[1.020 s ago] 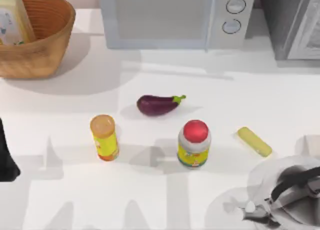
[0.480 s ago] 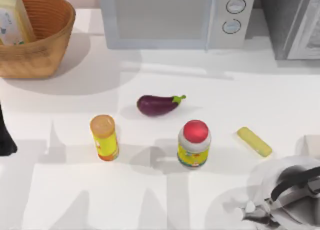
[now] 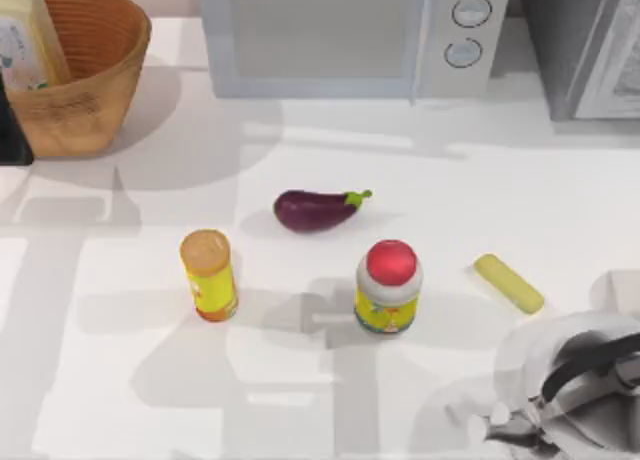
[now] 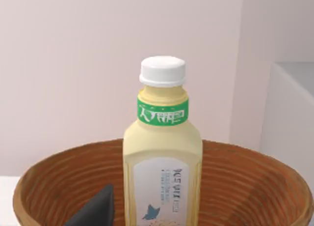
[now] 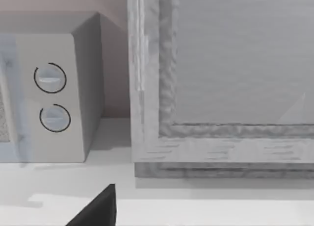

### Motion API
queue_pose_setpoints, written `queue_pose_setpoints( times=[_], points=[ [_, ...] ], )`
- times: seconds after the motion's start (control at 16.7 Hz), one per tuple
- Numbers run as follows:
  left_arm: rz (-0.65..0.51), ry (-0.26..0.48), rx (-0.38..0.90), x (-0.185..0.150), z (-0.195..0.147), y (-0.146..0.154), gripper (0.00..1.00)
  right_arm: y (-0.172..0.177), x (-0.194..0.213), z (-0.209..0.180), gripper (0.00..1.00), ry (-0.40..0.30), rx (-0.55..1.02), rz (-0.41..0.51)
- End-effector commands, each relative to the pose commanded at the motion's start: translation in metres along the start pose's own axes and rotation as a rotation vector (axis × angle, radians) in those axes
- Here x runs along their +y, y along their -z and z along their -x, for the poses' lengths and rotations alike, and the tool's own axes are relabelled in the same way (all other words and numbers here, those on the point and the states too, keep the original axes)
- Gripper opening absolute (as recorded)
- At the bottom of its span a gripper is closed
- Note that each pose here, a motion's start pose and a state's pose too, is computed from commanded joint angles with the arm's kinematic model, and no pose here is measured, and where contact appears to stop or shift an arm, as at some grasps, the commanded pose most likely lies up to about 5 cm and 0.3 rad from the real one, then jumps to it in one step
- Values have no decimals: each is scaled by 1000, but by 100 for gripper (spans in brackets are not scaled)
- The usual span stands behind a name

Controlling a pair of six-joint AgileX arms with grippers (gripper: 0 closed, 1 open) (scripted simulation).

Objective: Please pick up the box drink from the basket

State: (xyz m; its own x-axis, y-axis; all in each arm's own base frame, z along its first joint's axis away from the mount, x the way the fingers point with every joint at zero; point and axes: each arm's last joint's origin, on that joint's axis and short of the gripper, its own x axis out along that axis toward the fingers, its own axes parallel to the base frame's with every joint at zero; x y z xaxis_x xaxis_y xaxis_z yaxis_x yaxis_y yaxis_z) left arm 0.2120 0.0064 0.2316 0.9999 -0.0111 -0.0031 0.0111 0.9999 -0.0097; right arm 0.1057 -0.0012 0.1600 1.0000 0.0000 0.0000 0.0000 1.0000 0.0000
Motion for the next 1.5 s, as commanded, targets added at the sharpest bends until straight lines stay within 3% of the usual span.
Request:
queue_pose_setpoints(
  times=[0.3,0.72,1.08,1.5],
  points=[
    [2,1,0,9,-71,14,100,0,0,0,100,0,0,0],
    [1,3,5,20,-143,71,100,0,0,0,100,0,0,0],
    [-4,3,2,25,-166,103,100,0,0,0,100,0,0,0],
    [-9,3,-5,24,-168,100,100,0,0,0,100,0,0,0]
  ],
)
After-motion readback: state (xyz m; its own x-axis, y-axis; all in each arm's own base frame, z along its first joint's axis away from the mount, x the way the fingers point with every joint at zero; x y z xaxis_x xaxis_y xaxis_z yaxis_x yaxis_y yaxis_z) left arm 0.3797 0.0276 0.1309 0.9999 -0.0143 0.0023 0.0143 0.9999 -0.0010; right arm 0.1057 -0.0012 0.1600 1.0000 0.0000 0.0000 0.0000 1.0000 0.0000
